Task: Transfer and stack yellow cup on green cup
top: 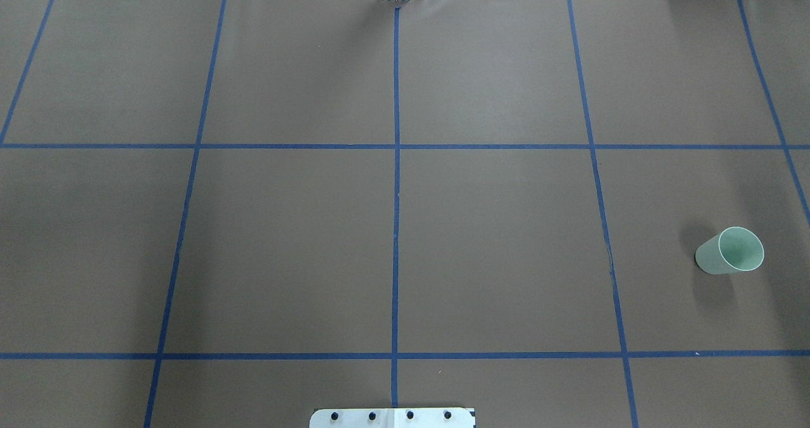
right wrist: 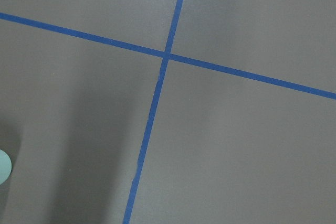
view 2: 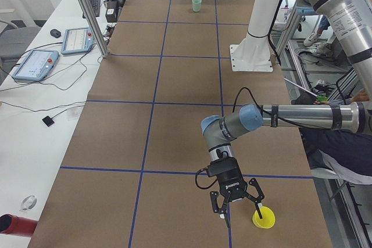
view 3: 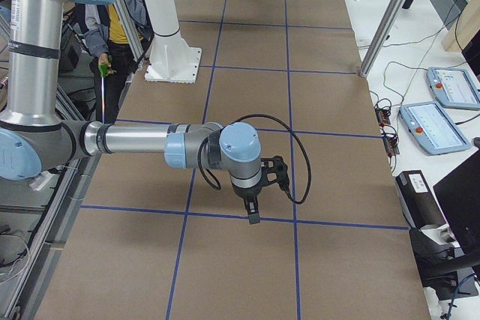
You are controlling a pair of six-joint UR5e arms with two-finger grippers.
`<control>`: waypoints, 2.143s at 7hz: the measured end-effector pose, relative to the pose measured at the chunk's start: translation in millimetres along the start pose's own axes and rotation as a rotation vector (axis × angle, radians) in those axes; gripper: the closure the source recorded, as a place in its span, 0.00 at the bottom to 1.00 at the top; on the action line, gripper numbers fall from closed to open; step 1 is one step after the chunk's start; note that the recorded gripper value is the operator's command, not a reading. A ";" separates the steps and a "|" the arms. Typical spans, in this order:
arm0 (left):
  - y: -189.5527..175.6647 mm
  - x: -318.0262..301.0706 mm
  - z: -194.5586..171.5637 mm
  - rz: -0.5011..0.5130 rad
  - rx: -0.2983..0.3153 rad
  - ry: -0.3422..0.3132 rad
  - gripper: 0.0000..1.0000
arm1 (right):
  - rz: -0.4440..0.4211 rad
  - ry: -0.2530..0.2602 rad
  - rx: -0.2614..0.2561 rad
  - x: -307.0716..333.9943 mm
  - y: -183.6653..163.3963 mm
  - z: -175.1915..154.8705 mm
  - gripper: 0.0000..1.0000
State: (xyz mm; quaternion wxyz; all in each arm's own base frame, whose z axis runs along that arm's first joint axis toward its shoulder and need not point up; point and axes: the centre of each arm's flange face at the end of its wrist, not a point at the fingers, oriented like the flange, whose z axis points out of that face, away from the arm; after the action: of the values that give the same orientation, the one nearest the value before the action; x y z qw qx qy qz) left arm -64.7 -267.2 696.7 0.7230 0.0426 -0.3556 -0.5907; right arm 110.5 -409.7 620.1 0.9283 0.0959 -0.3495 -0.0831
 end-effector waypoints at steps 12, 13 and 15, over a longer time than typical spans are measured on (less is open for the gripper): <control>183.2 74.8 -38.6 -0.261 -0.221 -0.387 0.00 | -0.082 0.003 0.032 -15.4 -12.3 5.5 0.00; 186.2 75.1 -38.4 -0.282 -0.243 -0.393 0.00 | -0.087 0.003 0.036 -15.8 -12.4 5.6 0.00; 196.9 76.1 -26.3 -0.312 -0.281 -0.434 0.00 | -0.097 0.004 0.040 -16.3 -12.3 5.6 0.00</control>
State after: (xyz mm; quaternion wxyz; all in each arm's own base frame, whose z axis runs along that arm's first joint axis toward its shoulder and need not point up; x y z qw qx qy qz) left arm 116.2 -285.2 807.3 0.5292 -0.1312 -0.4058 -0.7335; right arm 93.6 -418.7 611.0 0.9218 0.1316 -0.3440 -0.1209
